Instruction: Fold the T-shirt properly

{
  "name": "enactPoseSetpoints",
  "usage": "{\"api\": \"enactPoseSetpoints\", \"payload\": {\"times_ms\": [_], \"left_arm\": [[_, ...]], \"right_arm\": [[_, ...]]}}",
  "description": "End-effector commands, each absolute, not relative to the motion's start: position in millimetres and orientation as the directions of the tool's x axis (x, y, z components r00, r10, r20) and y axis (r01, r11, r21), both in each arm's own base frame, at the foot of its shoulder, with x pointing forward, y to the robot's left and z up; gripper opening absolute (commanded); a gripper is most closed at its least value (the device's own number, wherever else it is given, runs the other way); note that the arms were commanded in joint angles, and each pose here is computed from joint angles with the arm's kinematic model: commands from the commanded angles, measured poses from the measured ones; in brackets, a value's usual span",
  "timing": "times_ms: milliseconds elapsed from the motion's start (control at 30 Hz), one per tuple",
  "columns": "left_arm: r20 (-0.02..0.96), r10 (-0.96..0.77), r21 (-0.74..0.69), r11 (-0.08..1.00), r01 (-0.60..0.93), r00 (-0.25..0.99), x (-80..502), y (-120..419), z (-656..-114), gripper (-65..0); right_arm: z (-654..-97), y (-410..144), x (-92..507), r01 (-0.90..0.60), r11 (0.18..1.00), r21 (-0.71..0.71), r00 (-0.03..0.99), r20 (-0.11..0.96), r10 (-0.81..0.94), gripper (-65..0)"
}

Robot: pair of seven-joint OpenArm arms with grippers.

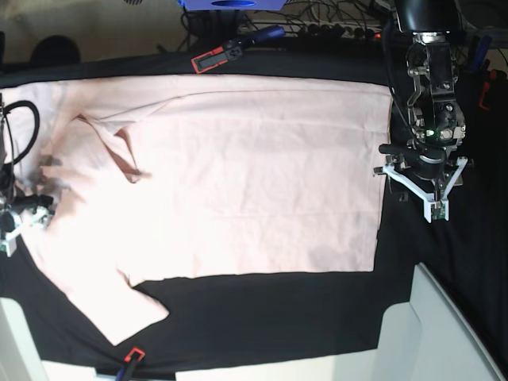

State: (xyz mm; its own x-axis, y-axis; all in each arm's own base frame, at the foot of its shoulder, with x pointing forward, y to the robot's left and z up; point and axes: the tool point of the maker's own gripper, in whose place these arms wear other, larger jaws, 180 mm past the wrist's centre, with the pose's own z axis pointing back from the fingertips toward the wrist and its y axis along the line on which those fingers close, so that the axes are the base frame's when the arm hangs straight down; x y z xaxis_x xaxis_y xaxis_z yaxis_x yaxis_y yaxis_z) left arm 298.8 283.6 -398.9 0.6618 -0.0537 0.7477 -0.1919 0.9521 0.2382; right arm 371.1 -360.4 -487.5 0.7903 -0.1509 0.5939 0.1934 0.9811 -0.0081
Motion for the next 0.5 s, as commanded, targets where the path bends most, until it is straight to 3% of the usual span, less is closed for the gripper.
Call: {"api": "enactPoseSetpoints", "payload": {"times_ms": [0, 300, 467], "left_arm": [[0.776, -0.074, 0.252, 0.947, -0.200, 0.626, 306, 289, -384, -27.7], [0.772, -0.075, 0.254, 0.947, -0.198, 0.631, 303, 289, -386, -27.7], [0.766, -0.076, 0.254, 0.948, -0.192, 0.639, 302, 287, -390, -27.5]], "right_arm": [[-468, -374, 387, 0.209, 0.978, -0.018, 0.750, 0.645, -0.149, -18.9], [-473, -365, 387, 0.080, 0.989, -0.124, 0.787, 0.617, 0.014, -19.3], [-478, -361, 385, 0.075, 0.990, -0.121, 0.793, 0.609, 0.014, -19.4]]}}
